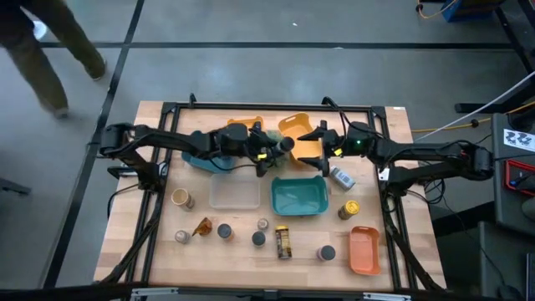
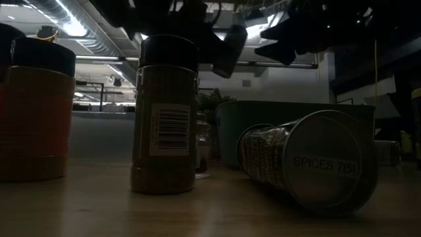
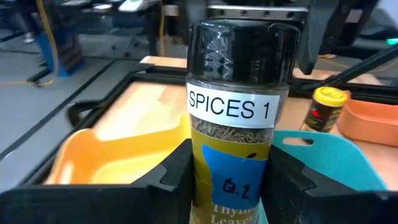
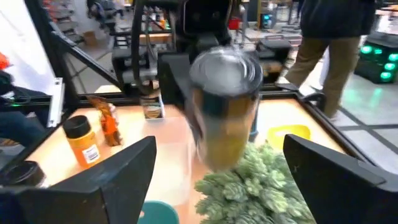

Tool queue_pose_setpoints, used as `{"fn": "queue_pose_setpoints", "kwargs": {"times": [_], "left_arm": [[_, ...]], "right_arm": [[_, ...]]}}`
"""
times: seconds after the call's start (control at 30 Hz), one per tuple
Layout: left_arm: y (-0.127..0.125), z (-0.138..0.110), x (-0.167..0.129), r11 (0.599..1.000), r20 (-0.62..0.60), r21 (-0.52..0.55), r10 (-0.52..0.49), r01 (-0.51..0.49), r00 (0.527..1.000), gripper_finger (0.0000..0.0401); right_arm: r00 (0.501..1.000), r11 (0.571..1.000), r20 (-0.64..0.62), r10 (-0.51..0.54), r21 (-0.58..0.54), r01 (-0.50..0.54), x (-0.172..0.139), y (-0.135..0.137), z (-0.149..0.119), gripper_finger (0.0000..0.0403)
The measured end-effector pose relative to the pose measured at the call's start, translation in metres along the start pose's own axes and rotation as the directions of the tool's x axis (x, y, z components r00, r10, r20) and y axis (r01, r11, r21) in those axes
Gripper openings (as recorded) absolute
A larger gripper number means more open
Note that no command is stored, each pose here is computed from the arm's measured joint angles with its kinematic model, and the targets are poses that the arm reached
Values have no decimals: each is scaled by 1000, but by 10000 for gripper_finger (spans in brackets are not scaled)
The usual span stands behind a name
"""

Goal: Sort spices by type

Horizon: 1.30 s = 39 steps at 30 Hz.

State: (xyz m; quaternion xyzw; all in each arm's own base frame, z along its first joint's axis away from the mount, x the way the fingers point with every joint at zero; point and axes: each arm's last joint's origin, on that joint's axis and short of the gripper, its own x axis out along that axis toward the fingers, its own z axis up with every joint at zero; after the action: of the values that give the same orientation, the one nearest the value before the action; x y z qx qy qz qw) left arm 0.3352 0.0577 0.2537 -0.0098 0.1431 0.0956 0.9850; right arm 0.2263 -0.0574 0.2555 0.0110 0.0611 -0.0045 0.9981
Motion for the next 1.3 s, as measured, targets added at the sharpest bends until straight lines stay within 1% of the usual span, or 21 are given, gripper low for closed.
{"fn": "queue_pose_setpoints", "kwargs": {"times": [0.23, 0.4, 0.5, 0.6, 0.77, 0.9, 1.0, 1.1, 1.3], "left_arm": [[6, 20, -48, 992, -76, 9, 128, -128, 989, 127], [4, 29, -89, 979, -126, -41, 194, -200, 973, 127], [-1, 25, -109, 966, -120, -76, 239, -249, 964, 127], [-7, 10, -126, 953, -113, -114, 268, -280, 957, 127], [-16, -27, -148, 917, -111, -184, 340, -355, 934, 127], [-19, -57, -157, 886, -125, -210, 395, -413, 910, 127], [-20, -77, -158, 866, -141, -234, 419, -442, 897, 127], [-21, -93, -157, 862, -149, -238, 423, -447, 894, 127], [-22, -113, -154, 863, -134, -248, 419, -440, 898, 127]], "right_arm": [[991, 993, -53, -121, -19, 120, -20, 2, 5, 351], [987, 991, -92, -135, -14, 135, -29, 4, 5, 351], [985, 991, -104, -135, -8, 135, -31, 5, 4, 351], [984, 991, -115, -135, -5, 135, -32, 5, 3, 351], [984, 991, -115, -136, -4, 137, -32, 5, 3, 351], [984, 991, -115, -136, -4, 137, -32, 5, 3, 351], [984, 991, -114, -137, -4, 137, -32, 5, 3, 351], [984, 991, -114, -137, -4, 137, -32, 5, 3, 351], [984, 991, -115, -137, -4, 137, -32, 5, 3, 351]]}}
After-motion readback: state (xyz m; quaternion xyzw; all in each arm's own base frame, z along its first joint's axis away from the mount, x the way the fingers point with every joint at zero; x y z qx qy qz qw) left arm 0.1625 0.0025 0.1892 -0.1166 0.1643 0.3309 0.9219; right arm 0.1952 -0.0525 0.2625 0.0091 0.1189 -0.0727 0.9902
